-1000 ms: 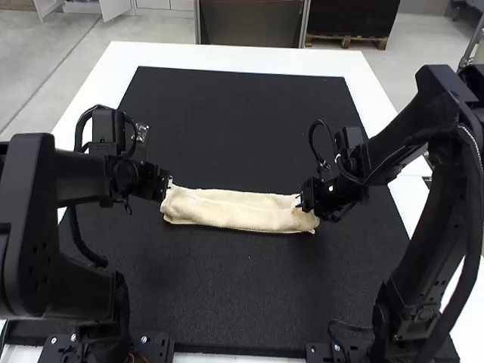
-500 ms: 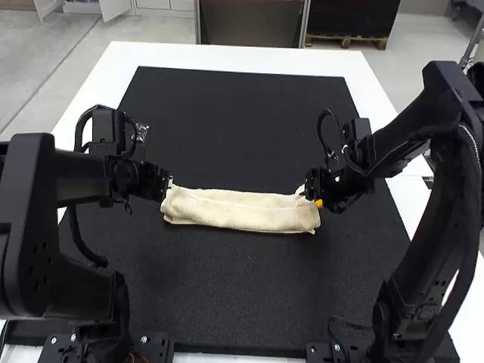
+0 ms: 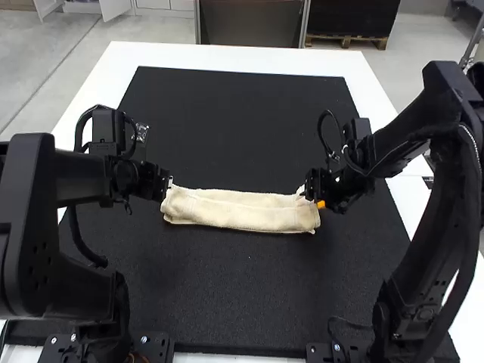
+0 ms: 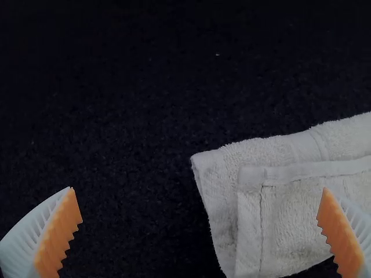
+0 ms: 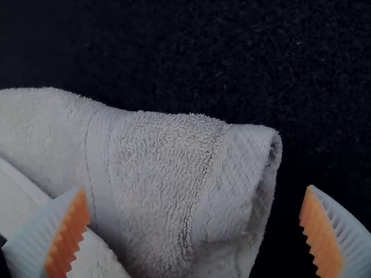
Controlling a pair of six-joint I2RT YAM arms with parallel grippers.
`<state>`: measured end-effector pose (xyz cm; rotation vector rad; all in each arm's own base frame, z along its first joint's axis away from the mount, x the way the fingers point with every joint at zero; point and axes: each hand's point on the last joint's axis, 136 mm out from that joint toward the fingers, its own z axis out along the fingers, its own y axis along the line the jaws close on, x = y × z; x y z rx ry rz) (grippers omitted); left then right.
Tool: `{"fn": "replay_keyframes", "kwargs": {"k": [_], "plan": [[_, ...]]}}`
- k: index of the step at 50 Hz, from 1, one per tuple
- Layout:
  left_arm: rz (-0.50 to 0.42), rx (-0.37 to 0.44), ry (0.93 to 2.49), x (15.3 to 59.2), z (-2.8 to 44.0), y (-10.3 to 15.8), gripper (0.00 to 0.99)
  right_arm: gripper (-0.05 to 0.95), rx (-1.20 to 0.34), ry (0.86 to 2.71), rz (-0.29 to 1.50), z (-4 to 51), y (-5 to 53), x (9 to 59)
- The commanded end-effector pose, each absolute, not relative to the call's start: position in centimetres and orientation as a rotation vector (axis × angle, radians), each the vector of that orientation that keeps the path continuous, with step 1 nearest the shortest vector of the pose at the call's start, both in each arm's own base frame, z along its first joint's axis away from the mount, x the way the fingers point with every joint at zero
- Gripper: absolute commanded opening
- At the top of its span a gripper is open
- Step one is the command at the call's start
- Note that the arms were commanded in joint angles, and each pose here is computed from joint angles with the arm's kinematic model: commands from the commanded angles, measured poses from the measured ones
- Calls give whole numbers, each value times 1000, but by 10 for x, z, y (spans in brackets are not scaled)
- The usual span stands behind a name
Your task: Fold the towel.
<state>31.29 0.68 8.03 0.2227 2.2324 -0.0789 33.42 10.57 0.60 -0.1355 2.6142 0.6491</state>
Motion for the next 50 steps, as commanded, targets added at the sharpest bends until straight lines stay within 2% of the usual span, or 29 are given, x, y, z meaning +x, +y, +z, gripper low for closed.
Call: {"fn": "replay_keyframes", "kwargs": {"k": [1, 22, 42, 50], "plan": [[-86, 222, 2198, 315, 91, 5, 954, 839, -165, 2588, 617, 14, 101, 337], [-88, 223, 2199, 315, 90, 5, 954, 854, -175, 2614, 726, 26, 100, 320], [-88, 220, 2203, 314, 90, 5, 954, 854, -276, 2741, 784, 11, 104, 278], [-92, 216, 2203, 314, 90, 5, 954, 852, -268, 2766, 792, 4, 104, 268]]}}
